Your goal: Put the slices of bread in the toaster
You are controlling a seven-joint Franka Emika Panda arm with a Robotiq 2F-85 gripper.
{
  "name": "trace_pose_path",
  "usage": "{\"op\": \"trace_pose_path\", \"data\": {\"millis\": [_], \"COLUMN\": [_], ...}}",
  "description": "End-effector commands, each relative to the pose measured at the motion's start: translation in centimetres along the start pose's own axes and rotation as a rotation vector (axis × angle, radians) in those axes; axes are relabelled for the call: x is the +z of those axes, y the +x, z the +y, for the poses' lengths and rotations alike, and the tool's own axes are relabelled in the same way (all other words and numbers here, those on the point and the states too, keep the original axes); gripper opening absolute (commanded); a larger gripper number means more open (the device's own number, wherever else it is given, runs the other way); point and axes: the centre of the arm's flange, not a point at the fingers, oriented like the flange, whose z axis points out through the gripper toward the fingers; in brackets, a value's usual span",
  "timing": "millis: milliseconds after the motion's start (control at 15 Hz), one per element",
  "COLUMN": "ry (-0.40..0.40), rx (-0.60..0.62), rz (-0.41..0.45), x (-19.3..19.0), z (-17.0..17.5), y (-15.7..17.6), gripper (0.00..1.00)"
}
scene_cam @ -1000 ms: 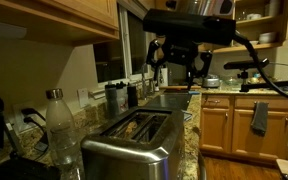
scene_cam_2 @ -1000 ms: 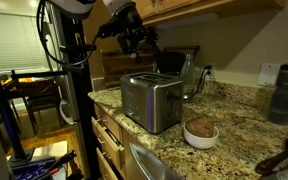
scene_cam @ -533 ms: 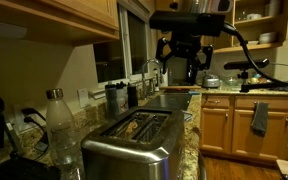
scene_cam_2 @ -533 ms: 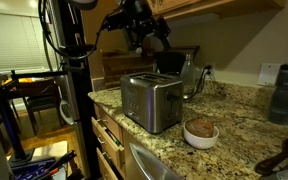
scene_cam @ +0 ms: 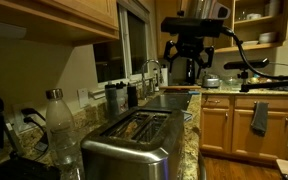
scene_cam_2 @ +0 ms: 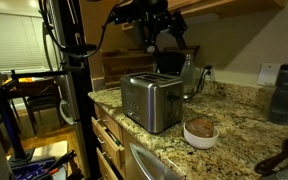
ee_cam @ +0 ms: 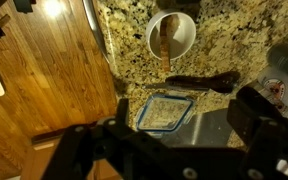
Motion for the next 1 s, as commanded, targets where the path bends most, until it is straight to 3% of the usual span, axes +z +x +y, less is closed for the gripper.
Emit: {"op": "trace_pose_path", "data": {"millis": [0,533,933], "ry": [0.004,-0.003,-0.004], "rx": [-0.008,-0.006,0.022], "rz": [-0.031,-0.103,-0.215], "x": [3.3,11.7,15.1], "z": [-0.3,-1.0,-1.2], "y": [2.3,5.6,6.0], "gripper": [1.0,1.0,1.0]}}
